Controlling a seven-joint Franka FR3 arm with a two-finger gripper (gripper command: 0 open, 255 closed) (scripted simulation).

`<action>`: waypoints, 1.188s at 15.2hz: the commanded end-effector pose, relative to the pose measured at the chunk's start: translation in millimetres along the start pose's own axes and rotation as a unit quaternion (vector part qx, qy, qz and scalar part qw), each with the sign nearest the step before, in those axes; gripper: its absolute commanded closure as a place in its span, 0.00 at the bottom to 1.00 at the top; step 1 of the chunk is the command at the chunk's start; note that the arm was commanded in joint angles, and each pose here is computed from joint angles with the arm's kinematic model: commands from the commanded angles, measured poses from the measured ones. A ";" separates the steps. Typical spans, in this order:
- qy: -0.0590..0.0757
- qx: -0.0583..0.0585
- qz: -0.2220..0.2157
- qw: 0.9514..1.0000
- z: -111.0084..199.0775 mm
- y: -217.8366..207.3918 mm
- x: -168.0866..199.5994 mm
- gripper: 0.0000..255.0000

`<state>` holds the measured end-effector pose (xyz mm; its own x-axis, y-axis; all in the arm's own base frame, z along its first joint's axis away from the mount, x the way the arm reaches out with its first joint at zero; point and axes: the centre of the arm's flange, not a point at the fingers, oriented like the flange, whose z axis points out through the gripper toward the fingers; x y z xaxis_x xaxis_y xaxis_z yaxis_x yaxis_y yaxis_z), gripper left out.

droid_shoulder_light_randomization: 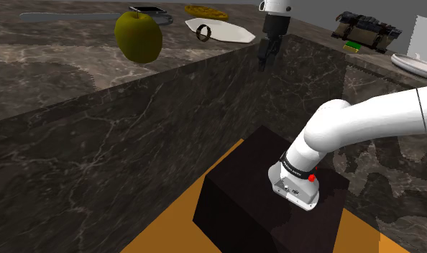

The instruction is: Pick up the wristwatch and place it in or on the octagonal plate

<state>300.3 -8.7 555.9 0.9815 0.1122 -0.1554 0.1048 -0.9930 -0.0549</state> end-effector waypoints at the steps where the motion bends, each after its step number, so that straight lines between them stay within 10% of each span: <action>1: 0.000 0.000 0.000 1.000 0.0 0.0 0.0 0.00; 18: 0.075 -0.006 -0.002 0.997 -113.8 -91.9 146.5 0.00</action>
<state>441.5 87.9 645.1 0.9936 0.1114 -0.0163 0.1106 -0.9929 -0.0440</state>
